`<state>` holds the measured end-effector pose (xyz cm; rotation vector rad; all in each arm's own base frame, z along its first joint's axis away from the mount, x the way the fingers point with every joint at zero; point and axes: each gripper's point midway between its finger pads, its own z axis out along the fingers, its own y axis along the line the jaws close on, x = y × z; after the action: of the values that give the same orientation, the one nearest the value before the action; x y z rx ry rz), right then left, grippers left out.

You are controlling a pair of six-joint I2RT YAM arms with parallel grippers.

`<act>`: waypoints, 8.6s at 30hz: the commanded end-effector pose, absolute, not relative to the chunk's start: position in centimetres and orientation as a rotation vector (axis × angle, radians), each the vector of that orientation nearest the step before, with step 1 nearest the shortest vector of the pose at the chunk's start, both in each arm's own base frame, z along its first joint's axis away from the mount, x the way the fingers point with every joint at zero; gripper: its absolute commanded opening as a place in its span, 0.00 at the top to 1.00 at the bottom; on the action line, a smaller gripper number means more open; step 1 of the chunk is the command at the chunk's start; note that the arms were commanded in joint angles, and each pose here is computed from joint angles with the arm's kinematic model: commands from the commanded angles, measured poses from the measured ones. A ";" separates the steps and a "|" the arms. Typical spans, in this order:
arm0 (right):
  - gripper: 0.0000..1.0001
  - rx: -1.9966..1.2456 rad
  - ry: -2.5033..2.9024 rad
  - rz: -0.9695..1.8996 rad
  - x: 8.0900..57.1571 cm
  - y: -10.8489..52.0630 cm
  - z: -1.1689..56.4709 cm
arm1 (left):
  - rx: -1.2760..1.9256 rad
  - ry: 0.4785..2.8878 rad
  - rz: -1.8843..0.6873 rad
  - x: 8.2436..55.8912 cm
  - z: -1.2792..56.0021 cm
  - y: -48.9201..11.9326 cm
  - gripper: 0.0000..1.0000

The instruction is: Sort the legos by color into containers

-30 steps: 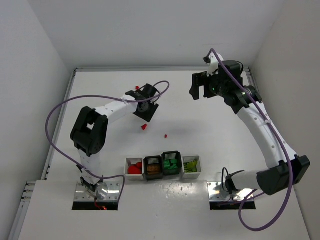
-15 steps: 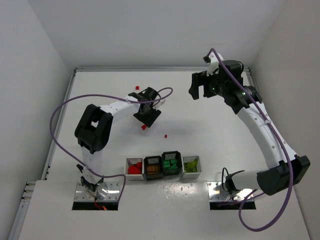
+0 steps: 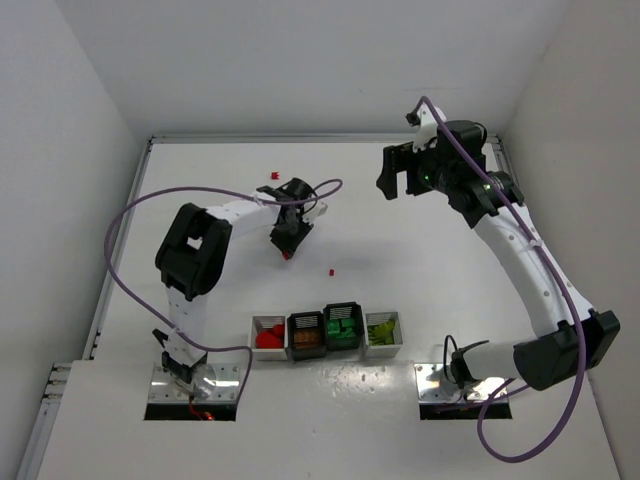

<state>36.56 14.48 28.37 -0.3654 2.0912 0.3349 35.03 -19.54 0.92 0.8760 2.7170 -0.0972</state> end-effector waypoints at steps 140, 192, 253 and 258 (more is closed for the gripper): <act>0.62 -0.756 2.779 0.143 29.4 27.8 -2.2 | -0.057 2.163 -0.215 32.9 19.4 -7.6 0.42; 1.00 -2.131 1.572 0.727 15.4 38.7 15.2 | -0.193 2.323 -0.149 38.1 18.2 -1.7 0.07; 0.42 -0.972 2.096 0.410 36.6 29.1 22.0 | -0.271 2.551 0.101 48.8 3.0 -2.0 0.54; 0.41 -0.962 2.100 0.424 37.1 28.9 21.8 | -0.266 2.553 0.042 49.2 2.2 -2.4 0.57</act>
<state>36.91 28.55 20.04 -0.9966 2.1474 0.3734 47.83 -2.25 1.82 -0.2483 2.5912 0.0714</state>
